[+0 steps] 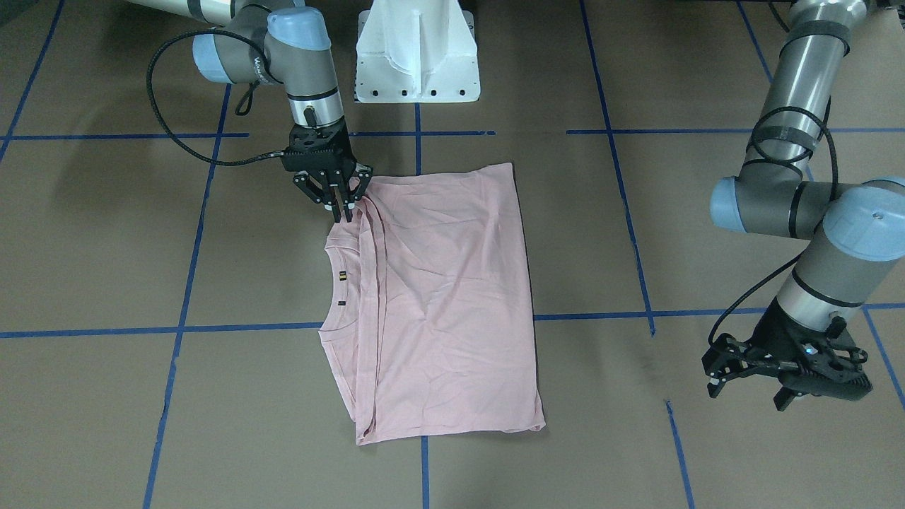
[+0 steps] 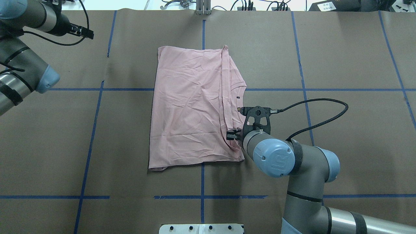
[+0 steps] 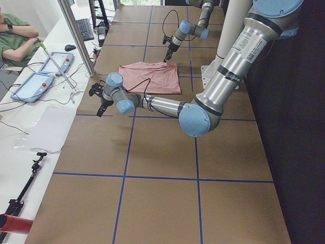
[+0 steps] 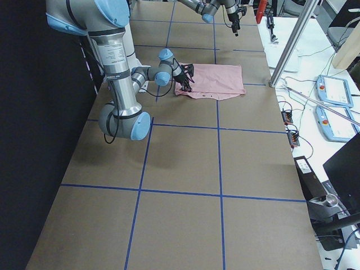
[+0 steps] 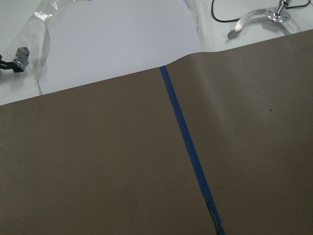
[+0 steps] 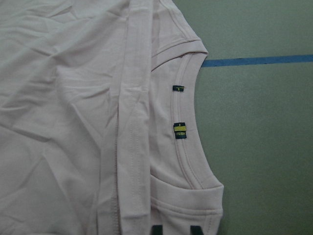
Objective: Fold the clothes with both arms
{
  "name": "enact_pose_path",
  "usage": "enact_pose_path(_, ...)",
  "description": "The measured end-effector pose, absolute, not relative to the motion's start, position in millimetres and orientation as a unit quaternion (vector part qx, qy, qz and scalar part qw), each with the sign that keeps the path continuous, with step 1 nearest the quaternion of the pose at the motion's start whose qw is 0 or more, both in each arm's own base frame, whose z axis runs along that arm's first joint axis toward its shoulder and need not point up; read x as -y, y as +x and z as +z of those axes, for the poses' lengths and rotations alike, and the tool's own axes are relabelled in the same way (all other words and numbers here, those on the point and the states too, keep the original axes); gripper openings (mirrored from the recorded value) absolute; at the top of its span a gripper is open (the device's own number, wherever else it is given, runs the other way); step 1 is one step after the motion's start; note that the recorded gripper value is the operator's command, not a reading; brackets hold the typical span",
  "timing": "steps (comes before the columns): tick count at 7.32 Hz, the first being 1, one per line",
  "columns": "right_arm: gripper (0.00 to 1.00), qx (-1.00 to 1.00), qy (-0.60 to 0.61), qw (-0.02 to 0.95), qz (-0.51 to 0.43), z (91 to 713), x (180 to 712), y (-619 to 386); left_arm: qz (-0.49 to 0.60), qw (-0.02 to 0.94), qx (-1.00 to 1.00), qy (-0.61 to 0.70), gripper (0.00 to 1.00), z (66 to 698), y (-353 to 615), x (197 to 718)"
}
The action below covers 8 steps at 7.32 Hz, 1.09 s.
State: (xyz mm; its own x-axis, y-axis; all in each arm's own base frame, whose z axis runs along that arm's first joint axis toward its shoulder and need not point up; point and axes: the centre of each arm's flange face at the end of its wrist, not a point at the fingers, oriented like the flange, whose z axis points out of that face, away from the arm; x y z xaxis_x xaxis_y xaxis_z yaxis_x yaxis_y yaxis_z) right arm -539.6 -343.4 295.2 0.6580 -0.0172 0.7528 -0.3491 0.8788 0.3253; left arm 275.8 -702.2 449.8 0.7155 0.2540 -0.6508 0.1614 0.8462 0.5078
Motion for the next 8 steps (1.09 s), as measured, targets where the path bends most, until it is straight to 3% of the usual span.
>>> enact_pose_path(2, 1.00, 0.401, 0.240, 0.883, 0.046, 279, 356, -543, 0.026, 0.884, -0.376, 0.276, 1.00, 450, 276, 702)
enact_pose_path(3, 0.90, 0.402, 0.239, 0.884, 0.029, 262, 363, -552, 0.026, 0.885, -0.376, 0.275, 1.00, 450, 276, 702)
enact_pose_path(5, 0.35, 0.385, 0.223, 0.895, -0.017, 223, 371, -569, 0.026, 0.885, -0.376, 0.274, 1.00, 450, 277, 702)
enact_pose_path(8, 0.32, 0.353, 0.232, 0.902, -0.091, 214, 372, -575, 0.027, 0.885, -0.376, 0.274, 1.00, 450, 278, 701)
